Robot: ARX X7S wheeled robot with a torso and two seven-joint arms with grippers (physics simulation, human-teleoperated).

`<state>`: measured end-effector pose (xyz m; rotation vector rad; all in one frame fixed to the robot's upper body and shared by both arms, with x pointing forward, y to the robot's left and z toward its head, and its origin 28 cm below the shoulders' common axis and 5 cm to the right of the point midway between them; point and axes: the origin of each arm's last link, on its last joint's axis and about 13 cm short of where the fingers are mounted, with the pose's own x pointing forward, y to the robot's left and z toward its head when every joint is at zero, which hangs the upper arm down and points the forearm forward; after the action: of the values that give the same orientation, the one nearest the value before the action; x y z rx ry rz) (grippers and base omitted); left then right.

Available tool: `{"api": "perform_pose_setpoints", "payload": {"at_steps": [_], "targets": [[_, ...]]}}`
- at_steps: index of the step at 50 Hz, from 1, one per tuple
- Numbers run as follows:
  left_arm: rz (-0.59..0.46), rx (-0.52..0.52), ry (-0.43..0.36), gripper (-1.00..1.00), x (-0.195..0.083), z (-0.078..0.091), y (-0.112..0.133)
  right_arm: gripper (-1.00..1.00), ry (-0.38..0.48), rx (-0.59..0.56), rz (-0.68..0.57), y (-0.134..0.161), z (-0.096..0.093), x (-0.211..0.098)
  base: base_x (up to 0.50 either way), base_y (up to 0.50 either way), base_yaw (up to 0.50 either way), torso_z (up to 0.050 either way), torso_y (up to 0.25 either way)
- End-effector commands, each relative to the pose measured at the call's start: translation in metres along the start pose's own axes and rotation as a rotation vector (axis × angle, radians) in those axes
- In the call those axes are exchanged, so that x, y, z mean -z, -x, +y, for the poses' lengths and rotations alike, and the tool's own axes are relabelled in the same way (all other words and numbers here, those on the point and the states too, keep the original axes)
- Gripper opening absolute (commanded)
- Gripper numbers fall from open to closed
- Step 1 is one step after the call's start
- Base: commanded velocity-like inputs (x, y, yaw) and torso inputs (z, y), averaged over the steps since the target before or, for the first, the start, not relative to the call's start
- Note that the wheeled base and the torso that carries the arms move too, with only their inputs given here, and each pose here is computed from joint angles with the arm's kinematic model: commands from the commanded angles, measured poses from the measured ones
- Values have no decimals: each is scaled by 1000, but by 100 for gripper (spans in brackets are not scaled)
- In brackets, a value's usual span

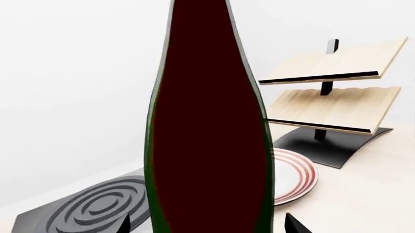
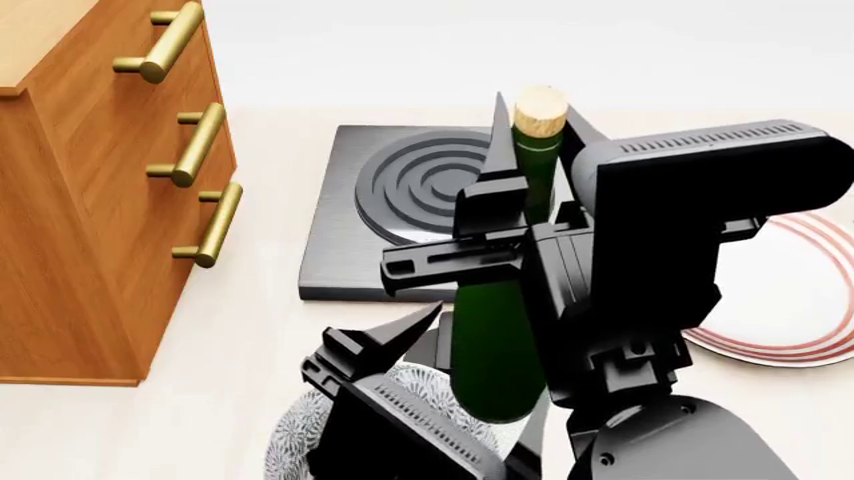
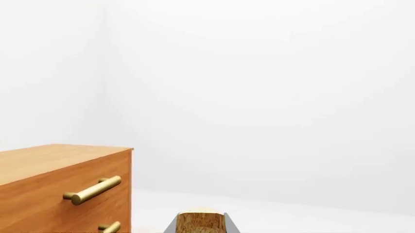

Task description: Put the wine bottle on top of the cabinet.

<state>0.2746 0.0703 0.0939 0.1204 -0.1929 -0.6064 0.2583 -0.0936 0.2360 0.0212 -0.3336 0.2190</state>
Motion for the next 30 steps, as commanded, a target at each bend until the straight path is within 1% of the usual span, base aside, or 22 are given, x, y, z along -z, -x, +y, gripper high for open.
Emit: {"api": "perform_pose_setpoints", "payload": {"at_steps": [1,12,13,27,28,30], "targets": [[-54,41,75,100,-8,-2,-9,-100,1,5,-36,0,-2,-4,0,0,0,0,0],[-46,36,63,100,-7,-4,-8,-100,3,6,-32,1,-2,-2,0,0,0,1,1],[-44,35,62,-100,-6,-3,-8,-100,2,9,-32,1,-2,-2,0,0,0,0,0],[-44,26,68,-100,-5,-2,-7,-100,-1,25,-23,2,-4,1,0,0,0,0,1],[-43,25,67,-100,-5,-2,-7,100,-2,26,-22,2,-4,1,0,0,0,0,0],[-43,23,68,-100,-5,-1,-7,100,-3,27,-20,2,-4,1,0,0,0,0,0]]}}
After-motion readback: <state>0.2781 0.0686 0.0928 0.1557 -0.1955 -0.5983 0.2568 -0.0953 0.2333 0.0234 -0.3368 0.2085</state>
